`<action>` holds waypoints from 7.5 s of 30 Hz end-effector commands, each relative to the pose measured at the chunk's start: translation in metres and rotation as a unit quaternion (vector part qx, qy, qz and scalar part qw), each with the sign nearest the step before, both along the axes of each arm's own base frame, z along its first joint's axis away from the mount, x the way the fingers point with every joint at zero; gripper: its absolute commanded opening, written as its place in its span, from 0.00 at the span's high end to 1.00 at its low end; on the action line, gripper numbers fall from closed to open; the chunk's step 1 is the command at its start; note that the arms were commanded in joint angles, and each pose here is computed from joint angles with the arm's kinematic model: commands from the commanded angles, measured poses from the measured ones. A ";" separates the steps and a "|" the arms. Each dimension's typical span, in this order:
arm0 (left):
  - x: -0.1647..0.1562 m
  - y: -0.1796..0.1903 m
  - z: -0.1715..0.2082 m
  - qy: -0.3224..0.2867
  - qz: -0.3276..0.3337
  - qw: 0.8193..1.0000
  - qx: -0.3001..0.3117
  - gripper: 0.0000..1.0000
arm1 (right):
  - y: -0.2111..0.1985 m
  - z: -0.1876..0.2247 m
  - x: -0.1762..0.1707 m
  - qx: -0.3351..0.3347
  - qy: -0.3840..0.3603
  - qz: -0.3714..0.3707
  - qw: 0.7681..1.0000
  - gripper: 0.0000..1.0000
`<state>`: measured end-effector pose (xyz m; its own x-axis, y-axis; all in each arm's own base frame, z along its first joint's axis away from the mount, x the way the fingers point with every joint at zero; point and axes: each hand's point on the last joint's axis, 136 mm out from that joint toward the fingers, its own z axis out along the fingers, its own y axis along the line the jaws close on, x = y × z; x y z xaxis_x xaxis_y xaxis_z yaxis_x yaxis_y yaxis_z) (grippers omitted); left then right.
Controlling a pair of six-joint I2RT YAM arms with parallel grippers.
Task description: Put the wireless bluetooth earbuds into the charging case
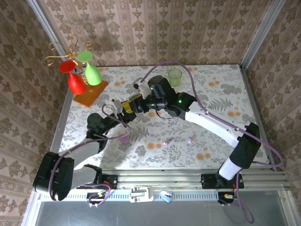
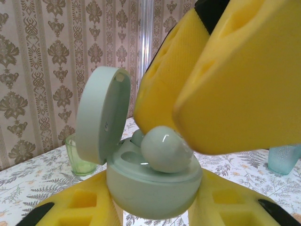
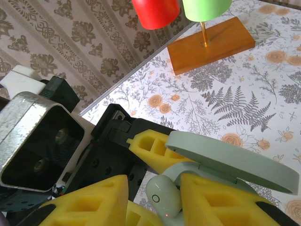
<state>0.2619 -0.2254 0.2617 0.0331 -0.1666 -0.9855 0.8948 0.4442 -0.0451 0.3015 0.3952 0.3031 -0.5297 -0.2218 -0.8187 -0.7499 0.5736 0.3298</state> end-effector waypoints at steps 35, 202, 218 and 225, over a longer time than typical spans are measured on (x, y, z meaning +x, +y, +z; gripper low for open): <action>-0.003 -0.002 0.016 -0.034 -0.004 0.999 0.001 0.78 | -0.009 -0.004 0.013 0.024 0.056 -0.068 0.996 0.82; 0.020 -0.012 -0.106 0.042 0.101 0.966 0.234 0.00 | -0.211 -0.224 0.181 0.113 0.246 -0.445 0.854 0.78; 0.037 0.059 -0.135 0.208 0.297 0.894 0.263 0.00 | -0.254 -0.224 0.184 0.048 0.206 -0.483 0.849 0.30; 0.035 0.112 -0.161 0.382 0.412 0.791 0.242 0.00 | -0.241 -0.183 0.137 0.012 0.137 -0.416 0.899 0.23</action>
<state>0.3058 -0.1463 0.1203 -0.5554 0.1479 -0.8183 0.3155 0.9480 -0.0428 0.4566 0.1486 0.1105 -0.6774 0.4714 -0.5647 0.1349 0.8343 0.5345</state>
